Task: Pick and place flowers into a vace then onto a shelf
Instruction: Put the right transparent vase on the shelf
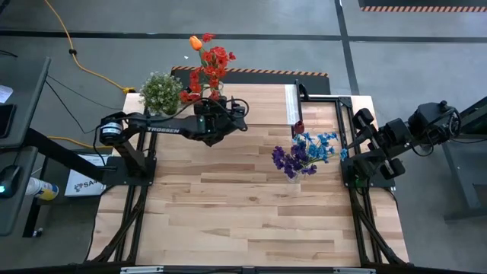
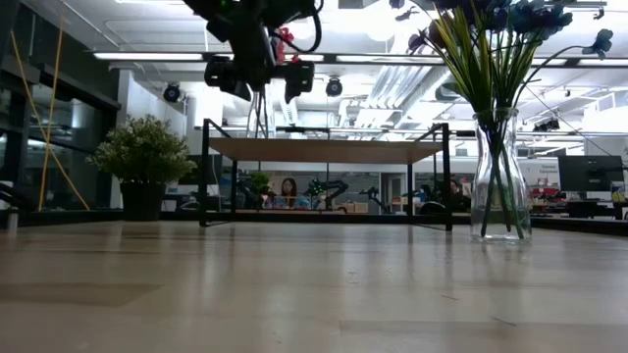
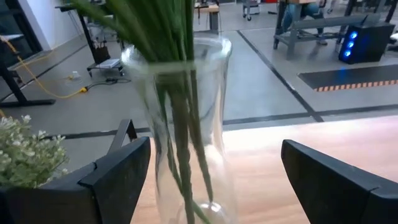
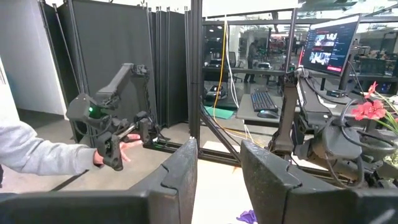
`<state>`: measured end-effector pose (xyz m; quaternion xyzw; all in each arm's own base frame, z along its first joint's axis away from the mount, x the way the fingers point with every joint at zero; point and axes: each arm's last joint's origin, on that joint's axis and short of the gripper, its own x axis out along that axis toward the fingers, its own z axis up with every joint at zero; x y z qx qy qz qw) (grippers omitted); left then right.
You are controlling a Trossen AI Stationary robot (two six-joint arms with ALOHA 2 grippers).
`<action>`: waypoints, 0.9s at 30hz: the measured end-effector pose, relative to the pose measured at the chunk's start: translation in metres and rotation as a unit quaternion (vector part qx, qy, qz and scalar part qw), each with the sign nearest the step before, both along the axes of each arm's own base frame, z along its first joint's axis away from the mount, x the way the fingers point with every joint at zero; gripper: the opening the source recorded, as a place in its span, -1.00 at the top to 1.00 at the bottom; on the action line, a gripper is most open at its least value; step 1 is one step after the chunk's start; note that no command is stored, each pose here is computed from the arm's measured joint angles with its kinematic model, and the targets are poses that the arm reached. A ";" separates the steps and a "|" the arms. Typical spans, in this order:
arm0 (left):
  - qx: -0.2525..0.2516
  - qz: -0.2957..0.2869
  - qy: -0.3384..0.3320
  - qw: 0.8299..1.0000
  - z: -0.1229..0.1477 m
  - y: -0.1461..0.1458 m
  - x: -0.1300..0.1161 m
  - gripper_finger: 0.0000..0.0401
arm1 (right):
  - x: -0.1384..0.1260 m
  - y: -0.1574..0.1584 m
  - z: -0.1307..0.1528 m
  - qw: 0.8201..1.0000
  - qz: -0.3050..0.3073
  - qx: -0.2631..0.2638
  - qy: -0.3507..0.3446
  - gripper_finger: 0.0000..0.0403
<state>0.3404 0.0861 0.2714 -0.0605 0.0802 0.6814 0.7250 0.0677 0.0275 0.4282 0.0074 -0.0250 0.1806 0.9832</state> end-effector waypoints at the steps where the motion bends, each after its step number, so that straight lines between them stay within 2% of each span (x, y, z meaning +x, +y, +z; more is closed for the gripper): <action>1: 0.001 0.000 -0.001 1.000 0.001 0.000 0.000 -0.96 | 0.000 0.000 0.000 1.000 0.000 0.000 0.000 0.43; 21: 0.005 -0.037 0.011 0.999 0.004 -0.026 0.003 -0.96 | 0.000 0.000 0.000 1.000 0.000 0.000 0.000 0.43; 27: 0.003 -0.060 0.034 0.998 0.004 -0.041 0.001 -0.96 | 0.000 0.000 0.000 1.000 0.000 0.006 0.002 0.43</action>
